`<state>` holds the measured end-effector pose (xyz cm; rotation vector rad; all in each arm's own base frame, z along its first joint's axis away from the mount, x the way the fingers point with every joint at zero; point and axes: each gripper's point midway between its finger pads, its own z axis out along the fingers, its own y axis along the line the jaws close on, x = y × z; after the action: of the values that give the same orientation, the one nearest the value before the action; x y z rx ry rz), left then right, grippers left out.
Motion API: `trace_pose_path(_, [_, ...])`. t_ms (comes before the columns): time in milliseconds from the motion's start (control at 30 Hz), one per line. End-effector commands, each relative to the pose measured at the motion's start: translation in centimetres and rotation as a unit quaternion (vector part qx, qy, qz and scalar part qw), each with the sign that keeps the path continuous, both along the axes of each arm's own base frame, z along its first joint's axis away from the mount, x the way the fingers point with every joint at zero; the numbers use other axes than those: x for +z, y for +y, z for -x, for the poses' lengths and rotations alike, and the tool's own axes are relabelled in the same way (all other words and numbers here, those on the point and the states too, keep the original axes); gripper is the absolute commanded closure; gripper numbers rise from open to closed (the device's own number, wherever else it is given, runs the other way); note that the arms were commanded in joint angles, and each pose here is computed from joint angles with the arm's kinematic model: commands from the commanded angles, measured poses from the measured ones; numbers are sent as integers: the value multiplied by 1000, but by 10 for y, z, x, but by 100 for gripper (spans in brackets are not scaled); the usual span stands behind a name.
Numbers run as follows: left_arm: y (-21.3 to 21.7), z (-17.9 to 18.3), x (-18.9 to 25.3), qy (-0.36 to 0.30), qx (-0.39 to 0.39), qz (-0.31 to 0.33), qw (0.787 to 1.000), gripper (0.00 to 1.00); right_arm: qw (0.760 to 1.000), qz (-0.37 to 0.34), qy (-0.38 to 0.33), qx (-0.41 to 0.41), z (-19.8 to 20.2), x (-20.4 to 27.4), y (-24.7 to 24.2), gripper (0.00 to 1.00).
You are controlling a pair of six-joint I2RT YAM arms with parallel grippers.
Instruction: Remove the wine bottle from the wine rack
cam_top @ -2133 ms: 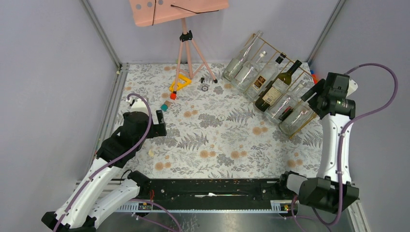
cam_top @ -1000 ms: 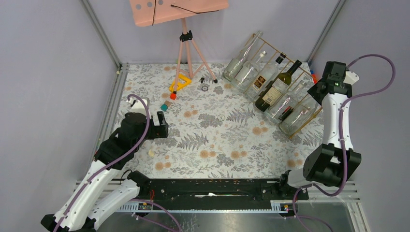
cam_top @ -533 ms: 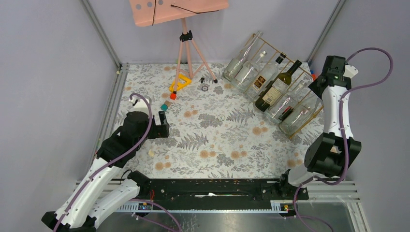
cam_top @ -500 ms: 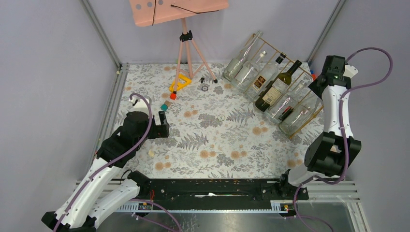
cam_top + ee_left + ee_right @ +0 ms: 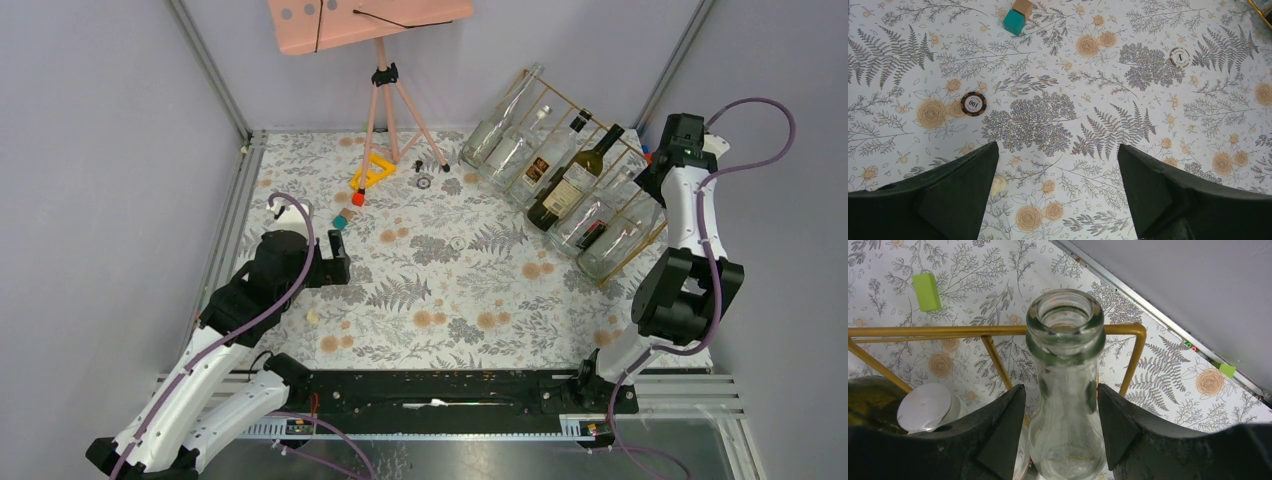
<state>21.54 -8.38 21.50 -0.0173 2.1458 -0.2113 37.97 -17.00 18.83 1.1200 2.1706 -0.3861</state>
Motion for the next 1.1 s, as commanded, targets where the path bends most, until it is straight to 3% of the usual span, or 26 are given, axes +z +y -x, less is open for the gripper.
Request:
trace_pose_path(0, [-7,-8,8,-21,-11,9,1000,1,999,27,-28,-7,-13,19,-13,39])
trace_pose_path(867, [-6,-10,6,-20,-6,3,1000,1,999,27,-30,9,-29,3,-15,52])
trace_pose_path(1067, [-5,-10,5,-19,-6,2,1000,1,999,19,-27,10,-34,-5,-14,51])
